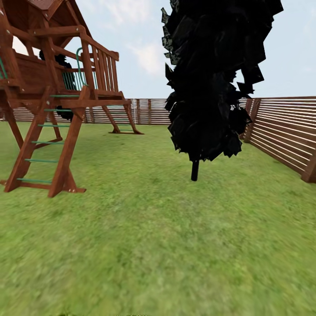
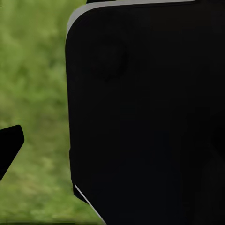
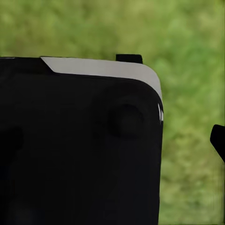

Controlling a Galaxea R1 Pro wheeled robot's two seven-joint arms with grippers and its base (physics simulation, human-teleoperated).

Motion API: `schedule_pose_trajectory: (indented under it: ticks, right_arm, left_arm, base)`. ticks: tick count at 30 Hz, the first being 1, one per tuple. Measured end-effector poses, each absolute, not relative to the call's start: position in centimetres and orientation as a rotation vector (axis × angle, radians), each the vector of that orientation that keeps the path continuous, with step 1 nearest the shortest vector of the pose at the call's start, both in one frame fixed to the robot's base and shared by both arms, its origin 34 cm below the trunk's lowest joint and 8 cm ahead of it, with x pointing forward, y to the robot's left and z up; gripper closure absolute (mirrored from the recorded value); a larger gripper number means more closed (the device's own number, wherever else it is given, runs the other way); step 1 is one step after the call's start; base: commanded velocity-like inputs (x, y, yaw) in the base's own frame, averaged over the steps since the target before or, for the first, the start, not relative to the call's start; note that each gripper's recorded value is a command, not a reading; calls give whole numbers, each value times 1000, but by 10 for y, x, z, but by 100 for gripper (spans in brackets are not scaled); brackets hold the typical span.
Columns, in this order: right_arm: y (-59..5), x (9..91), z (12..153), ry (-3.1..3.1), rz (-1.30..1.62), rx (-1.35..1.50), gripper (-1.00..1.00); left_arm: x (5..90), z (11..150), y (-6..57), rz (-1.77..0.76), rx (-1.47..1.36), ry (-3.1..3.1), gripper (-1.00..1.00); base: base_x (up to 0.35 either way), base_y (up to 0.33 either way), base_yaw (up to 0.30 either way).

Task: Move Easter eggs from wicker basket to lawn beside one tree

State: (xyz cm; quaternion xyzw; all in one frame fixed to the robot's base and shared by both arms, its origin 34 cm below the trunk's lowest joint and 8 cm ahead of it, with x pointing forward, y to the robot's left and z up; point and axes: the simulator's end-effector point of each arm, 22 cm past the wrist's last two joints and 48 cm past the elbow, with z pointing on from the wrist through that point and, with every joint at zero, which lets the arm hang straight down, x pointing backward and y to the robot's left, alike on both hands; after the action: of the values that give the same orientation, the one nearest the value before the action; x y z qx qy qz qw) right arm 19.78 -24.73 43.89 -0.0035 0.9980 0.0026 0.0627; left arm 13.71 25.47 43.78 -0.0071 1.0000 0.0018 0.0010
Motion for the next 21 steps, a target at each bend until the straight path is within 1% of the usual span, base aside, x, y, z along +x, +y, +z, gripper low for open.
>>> schedule_pose_trajectory:
  ticks: [6, 12, 21]
  right_arm:
    - [-246, 196, 439, 3020, 11, -11, -100]
    - [-251, 195, 439, 3022, 3, -12, -100]
    - [-250, 197, 439, 3018, 5, -15, -100]
  left_arm:
    - [136, 438, 255, 6, -22, 3143, -100]
    - [135, 438, 255, 6, -20, 3144, -100]
    - [135, 438, 255, 6, -20, 3144, -100]
  base:
    - [0, 0, 261]
    - [0, 0, 20]
    - [0, 0, 270]
